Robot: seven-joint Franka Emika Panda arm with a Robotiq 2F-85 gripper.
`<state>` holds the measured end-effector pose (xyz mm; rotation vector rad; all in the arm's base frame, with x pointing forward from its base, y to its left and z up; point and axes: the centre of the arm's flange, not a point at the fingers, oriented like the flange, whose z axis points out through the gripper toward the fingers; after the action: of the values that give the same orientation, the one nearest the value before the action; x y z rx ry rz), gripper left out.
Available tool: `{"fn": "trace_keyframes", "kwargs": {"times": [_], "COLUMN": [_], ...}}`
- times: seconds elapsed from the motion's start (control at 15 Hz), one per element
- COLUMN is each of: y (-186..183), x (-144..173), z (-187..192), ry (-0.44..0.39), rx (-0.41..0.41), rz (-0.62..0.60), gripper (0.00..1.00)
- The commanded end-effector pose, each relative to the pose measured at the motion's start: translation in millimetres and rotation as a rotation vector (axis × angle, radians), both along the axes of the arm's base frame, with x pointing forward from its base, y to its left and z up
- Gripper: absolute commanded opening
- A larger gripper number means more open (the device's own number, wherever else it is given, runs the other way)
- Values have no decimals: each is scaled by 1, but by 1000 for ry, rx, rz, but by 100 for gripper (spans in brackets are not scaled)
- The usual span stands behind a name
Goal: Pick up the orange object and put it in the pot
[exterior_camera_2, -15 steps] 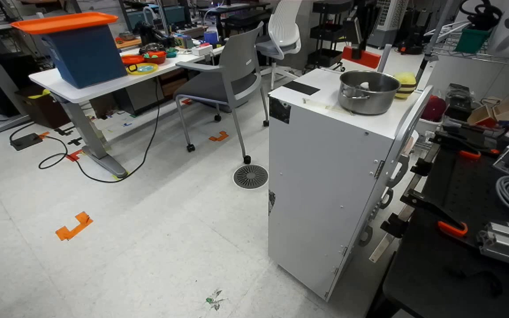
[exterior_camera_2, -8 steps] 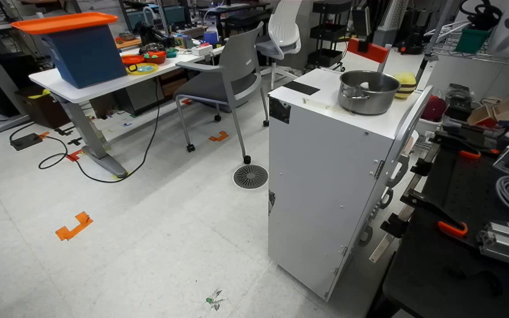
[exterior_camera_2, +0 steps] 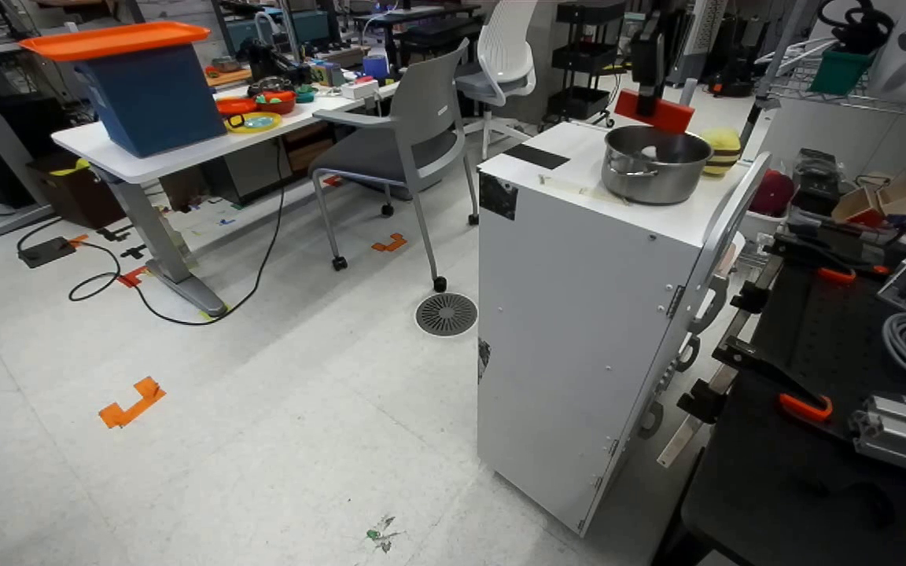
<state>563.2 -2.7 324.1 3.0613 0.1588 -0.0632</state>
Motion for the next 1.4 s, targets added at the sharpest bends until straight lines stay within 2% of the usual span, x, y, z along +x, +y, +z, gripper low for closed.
{"fn": "trace_keyframes", "kwargs": {"times": [0.0, 1.0, 1.07, 1.13, 1.33], "y": [13, 31, 32, 32, 33], "x": [-18, -36, -36, -37, -38], "z": [11, 9, 8, 8, 7], "ry": [-32, -7, -3, -1, 0], "rx": [-6, 10, 11, 11, 12], "rz": [68, 197, 202, 206, 213], "gripper": [5, 5, 43, 44, 64]}}
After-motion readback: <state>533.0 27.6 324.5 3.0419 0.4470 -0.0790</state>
